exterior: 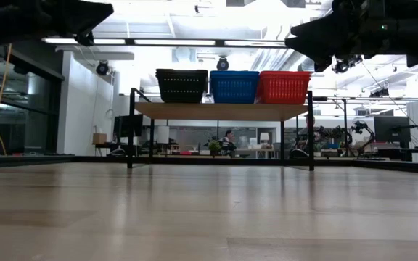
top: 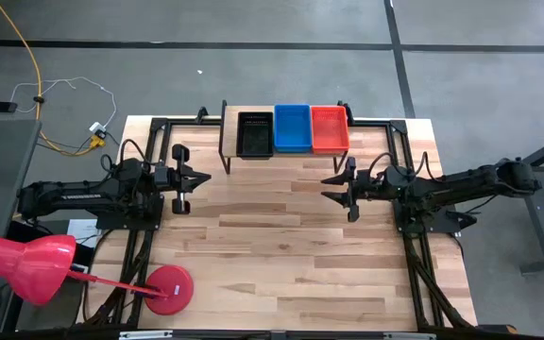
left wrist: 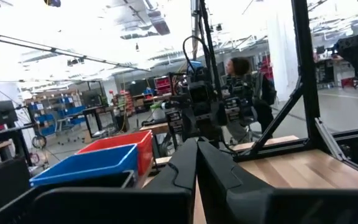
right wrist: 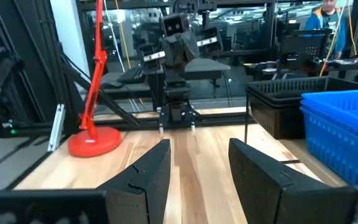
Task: Stack baskets on shelf by color
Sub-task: Return to Home Position
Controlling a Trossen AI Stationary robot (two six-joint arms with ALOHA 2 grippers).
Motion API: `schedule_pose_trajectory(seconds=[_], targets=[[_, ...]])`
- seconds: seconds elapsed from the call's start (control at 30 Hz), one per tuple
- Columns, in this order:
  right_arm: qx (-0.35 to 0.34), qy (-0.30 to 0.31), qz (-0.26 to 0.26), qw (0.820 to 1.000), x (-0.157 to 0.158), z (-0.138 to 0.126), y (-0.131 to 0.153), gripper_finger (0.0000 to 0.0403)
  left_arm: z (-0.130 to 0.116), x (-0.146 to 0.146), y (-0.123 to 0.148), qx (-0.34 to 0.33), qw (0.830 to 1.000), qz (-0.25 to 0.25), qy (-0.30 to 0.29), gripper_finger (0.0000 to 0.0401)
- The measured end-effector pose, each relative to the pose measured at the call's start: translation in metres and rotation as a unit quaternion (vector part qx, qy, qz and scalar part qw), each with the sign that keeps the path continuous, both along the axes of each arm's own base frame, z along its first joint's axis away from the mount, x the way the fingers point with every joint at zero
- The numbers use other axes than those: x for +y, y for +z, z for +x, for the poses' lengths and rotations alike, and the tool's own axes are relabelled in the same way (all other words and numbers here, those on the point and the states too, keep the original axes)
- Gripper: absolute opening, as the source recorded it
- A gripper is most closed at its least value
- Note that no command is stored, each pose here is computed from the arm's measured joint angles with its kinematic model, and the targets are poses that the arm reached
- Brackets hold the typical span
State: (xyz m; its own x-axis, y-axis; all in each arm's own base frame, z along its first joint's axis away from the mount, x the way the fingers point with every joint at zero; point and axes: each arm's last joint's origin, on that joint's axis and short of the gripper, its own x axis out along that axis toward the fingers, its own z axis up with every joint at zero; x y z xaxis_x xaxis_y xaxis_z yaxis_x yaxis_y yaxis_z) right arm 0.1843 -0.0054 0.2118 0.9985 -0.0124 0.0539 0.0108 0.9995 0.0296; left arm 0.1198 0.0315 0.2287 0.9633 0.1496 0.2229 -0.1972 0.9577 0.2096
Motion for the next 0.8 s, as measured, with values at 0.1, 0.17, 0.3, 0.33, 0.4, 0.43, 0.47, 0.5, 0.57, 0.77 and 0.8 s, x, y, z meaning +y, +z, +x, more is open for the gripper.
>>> schedule_pose_trajectory(seconds=[0.1,0.17,0.3,0.33,0.4,0.43,0.47,0.5,0.57,0.77,0.8], targets=[[-0.002,0.007,0.017,1.0,0.0,0.0,0.001,0.0151,-0.001,-0.001,-0.008,0.004,1.0,-0.013,-0.012,0.0],[-0.003,0.01,0.027,1.0,0.001,0.0,0.001,0.0151,-0.002,-0.002,-0.019,0.013,0.999,-0.024,-0.022,0.0],[-0.002,0.021,0.032,0.999,0.001,0.0,0.001,0.0151,-0.003,-0.005,-0.041,0.013,0.999,-0.04,-0.032,0.0],[-0.002,0.022,0.032,0.999,0.001,0.0,0.001,0.0151,-0.003,-0.005,-0.043,0.02,0.998,-0.046,-0.032,0.0],[-0.002,0.022,0.032,0.999,0.001,0.0,0.001,0.0151,-0.002,-0.007,-0.042,0.018,0.998,-0.049,-0.04,0.0],[-0.002,0.022,0.032,0.999,0.001,0.0,0.001,0.0151,-0.002,-0.008,-0.042,0.02,0.998,-0.049,-0.046,0.0],[-0.002,0.022,0.032,0.999,0.001,-0.001,0.001,0.0151,-0.002,-0.01,-0.043,0.027,0.997,-0.051,-0.055,0.0],[-0.002,0.022,0.032,0.999,0.001,-0.001,0.001,0.0151,-0.001,-0.011,-0.046,0.041,0.996,-0.056,-0.063,0.0],[-0.002,0.025,0.032,0.999,0.001,-0.003,0.002,0.0151,0.0,-0.015,-0.051,0.063,0.993,-0.062,-0.075,0.0],[0.017,0.044,0.007,0.999,0.003,-0.021,0.008,0.0151,-0.001,-0.021,-0.045,0.038,0.992,-0.043,-0.116,0.0],[0.022,0.044,0.008,0.999,0.003,-0.025,0.009,0.0151,-0.002,-0.021,-0.045,0.037,0.991,-0.046,-0.117,0.0]])
